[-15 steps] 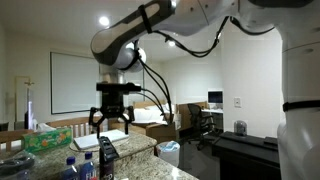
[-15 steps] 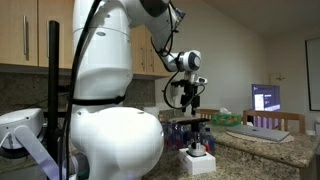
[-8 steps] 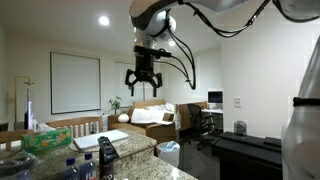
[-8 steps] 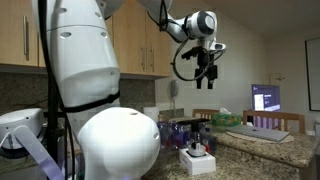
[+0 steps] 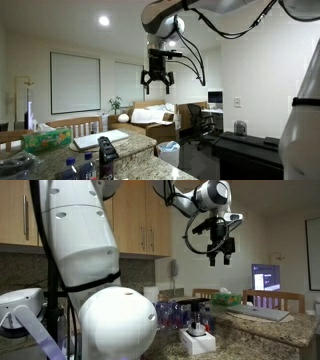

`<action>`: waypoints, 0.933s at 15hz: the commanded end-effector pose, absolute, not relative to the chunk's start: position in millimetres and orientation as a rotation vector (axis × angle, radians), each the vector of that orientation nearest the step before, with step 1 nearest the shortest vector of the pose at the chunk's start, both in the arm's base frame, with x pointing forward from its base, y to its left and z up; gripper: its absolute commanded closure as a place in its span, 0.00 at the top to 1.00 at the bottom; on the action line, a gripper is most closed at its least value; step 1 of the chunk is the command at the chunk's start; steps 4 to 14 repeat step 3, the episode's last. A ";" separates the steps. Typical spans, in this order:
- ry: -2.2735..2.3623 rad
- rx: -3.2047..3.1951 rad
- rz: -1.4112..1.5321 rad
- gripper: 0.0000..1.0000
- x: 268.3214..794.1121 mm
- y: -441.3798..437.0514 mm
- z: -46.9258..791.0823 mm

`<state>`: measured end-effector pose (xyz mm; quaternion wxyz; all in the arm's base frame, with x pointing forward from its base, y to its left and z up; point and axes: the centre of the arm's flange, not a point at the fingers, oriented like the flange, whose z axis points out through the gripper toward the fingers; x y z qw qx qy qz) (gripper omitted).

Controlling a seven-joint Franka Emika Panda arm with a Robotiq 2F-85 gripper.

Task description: Stack the objects to the right of the box on top of the box

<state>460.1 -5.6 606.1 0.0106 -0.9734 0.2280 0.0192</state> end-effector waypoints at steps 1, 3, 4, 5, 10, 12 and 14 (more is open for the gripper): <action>0.710 -3.039 0.060 1.00 460.1 -4.9 606.1; 0.709 -3.039 0.060 1.00 460.1 -4.5 606.1; 0.709 -3.039 0.060 1.00 460.1 -4.5 606.1; 0.709 -3.039 0.060 1.00 460.1 -4.5 606.1; 0.709 -3.039 0.060 1.00 460.1 -4.5 606.1; 0.709 -3.039 0.060 1.00 460.1 -4.5 606.1; 0.709 -3.039 0.060 1.00 460.1 -4.5 606.1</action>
